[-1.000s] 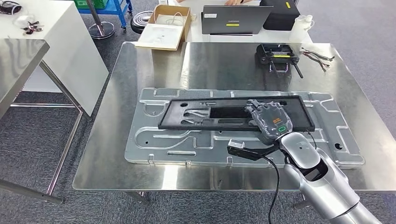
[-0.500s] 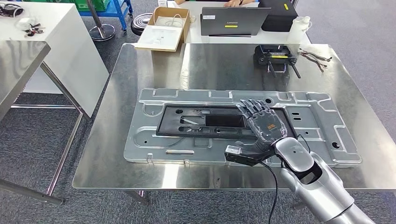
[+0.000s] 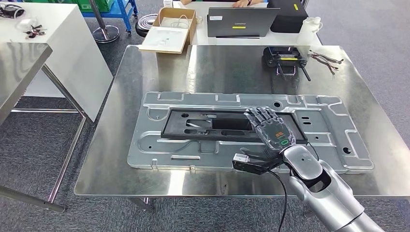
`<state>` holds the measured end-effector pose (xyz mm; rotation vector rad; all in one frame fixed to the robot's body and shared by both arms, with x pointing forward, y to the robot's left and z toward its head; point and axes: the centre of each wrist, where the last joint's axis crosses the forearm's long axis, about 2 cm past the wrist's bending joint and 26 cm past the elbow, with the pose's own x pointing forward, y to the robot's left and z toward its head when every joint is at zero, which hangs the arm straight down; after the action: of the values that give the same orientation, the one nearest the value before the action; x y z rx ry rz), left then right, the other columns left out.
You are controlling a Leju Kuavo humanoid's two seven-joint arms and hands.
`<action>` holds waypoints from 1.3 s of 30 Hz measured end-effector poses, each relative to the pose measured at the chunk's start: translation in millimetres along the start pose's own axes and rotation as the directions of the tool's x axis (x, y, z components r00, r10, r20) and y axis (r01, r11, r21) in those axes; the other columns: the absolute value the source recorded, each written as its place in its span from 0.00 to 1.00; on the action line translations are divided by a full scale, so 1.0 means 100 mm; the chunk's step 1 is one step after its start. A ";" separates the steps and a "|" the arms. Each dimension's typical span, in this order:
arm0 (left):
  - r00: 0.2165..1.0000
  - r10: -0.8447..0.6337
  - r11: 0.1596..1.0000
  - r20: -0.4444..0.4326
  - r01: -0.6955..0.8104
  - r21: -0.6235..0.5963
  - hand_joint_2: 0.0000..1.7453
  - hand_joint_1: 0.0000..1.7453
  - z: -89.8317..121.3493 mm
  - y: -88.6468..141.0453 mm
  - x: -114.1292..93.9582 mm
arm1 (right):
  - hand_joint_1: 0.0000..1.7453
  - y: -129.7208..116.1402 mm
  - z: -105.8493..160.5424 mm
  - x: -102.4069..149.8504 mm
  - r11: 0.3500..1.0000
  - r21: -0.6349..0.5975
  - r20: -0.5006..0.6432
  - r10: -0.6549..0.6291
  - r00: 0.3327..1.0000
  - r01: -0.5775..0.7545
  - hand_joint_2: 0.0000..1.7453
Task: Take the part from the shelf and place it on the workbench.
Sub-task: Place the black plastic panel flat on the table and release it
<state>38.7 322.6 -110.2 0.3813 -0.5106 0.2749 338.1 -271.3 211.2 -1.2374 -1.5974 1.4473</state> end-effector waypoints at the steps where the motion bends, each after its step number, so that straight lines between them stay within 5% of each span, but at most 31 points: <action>1: 1.000 0.002 1.000 0.000 -0.002 -0.002 0.00 0.00 0.00 -0.01 0.00 | 0.00 -0.02 -0.01 0.00 1.000 -0.013 0.001 -0.003 1.000 0.003 0.00; 14: 1.000 -0.014 1.000 0.014 0.014 -0.018 0.00 0.00 0.00 -0.02 0.01 | 0.00 -0.64 -0.29 0.21 0.955 -0.291 0.090 -0.036 0.995 0.061 0.00; 39: 1.000 -0.016 1.000 0.012 0.016 -0.018 0.00 0.00 -0.01 -0.02 0.04 | 0.00 -0.61 -0.28 0.29 0.958 -0.277 0.094 -0.043 0.995 0.068 0.00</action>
<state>43.4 321.6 -109.7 0.3700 -0.5209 0.2523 340.3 -231.0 272.3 -1.2870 -1.9337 1.2871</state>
